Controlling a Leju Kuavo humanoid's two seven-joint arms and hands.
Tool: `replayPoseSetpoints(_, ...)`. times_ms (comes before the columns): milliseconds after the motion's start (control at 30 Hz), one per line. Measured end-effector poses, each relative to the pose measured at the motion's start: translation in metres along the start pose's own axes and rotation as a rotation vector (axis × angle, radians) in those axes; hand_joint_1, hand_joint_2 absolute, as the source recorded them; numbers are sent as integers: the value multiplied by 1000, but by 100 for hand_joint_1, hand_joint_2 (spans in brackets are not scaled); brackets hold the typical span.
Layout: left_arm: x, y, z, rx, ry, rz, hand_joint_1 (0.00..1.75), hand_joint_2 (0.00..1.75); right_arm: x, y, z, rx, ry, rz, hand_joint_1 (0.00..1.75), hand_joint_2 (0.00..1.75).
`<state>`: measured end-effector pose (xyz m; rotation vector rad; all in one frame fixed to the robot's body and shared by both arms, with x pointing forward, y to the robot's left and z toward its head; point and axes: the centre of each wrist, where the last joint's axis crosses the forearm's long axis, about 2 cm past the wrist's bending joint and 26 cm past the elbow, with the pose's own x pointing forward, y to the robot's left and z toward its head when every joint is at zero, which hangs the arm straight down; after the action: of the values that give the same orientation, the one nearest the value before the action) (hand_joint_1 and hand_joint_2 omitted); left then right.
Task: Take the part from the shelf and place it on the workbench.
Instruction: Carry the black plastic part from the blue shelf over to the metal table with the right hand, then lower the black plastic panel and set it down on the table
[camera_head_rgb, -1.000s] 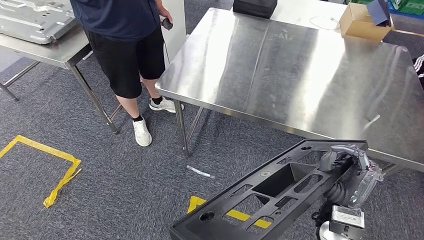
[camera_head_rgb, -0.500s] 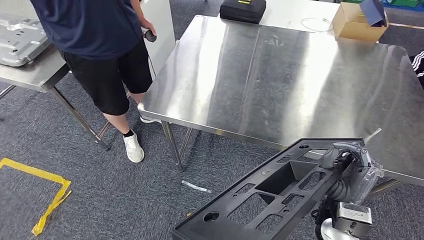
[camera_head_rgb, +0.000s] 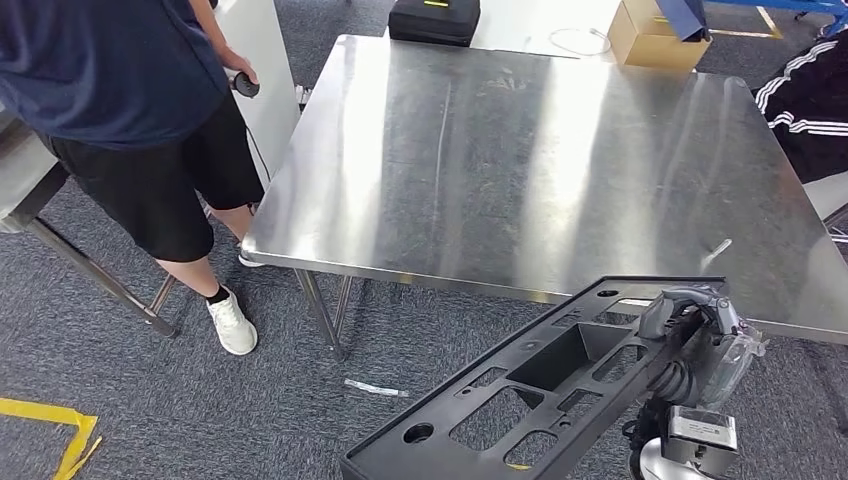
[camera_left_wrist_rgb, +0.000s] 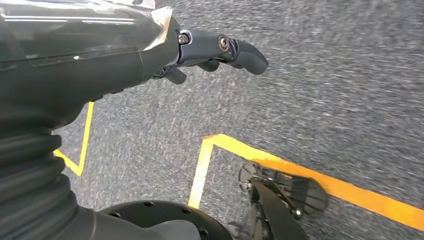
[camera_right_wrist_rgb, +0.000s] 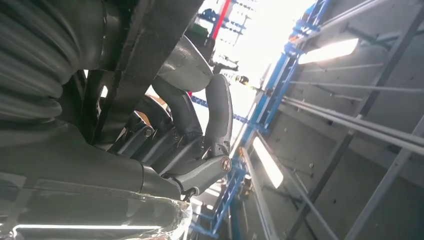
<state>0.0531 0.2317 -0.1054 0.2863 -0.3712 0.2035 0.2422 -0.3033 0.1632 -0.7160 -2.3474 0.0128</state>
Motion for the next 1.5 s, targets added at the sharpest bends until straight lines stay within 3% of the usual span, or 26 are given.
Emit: replayPoseSetpoints(1500,1,2,-2,-29,-18,10,0,175,8,-1,-2,-7,-18,32,175,175)
